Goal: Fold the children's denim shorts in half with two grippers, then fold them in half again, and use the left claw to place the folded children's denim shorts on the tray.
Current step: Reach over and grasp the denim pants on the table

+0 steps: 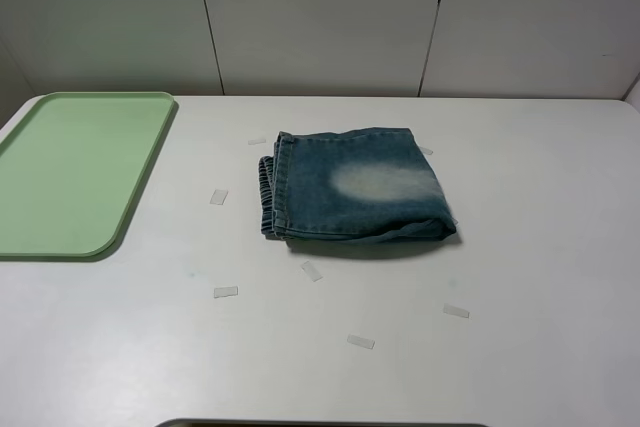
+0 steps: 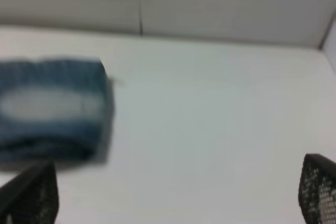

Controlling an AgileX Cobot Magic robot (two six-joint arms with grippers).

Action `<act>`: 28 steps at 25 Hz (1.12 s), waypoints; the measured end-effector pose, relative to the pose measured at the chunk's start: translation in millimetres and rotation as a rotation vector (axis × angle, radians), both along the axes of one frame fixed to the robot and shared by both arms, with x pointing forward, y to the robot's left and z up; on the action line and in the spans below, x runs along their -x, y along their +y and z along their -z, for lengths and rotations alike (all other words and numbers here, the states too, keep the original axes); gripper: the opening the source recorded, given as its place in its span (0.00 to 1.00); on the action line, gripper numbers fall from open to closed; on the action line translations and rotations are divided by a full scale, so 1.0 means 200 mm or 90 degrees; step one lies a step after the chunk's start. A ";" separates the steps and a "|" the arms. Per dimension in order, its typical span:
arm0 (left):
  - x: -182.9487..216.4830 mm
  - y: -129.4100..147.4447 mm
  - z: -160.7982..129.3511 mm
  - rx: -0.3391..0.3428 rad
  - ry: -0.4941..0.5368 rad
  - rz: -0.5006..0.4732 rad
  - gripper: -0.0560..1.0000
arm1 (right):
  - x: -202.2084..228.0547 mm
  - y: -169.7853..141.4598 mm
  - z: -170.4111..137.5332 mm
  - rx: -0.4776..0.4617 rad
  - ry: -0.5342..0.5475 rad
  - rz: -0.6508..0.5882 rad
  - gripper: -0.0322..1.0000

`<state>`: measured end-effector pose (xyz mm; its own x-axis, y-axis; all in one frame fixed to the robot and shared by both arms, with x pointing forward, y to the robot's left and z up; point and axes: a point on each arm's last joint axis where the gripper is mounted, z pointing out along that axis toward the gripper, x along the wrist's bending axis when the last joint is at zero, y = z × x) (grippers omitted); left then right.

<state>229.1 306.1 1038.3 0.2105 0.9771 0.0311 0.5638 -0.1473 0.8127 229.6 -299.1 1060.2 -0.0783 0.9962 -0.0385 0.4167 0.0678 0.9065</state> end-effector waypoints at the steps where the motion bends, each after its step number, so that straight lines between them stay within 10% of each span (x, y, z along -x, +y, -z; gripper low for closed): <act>1: 0.00 0.00 0.00 0.000 0.000 0.000 0.98 | -0.01 0.00 0.03 0.004 0.012 0.002 0.70; 28: 0.00 0.00 0.00 0.000 -0.001 0.000 0.98 | -0.03 0.00 0.04 0.006 0.010 0.001 0.70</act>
<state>229.2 306.0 1038.5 0.2105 0.9771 0.0311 0.5623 -0.1470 0.8138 235.3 -299.3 1051.4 -0.0768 0.9960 -0.0465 0.4314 0.0752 0.8990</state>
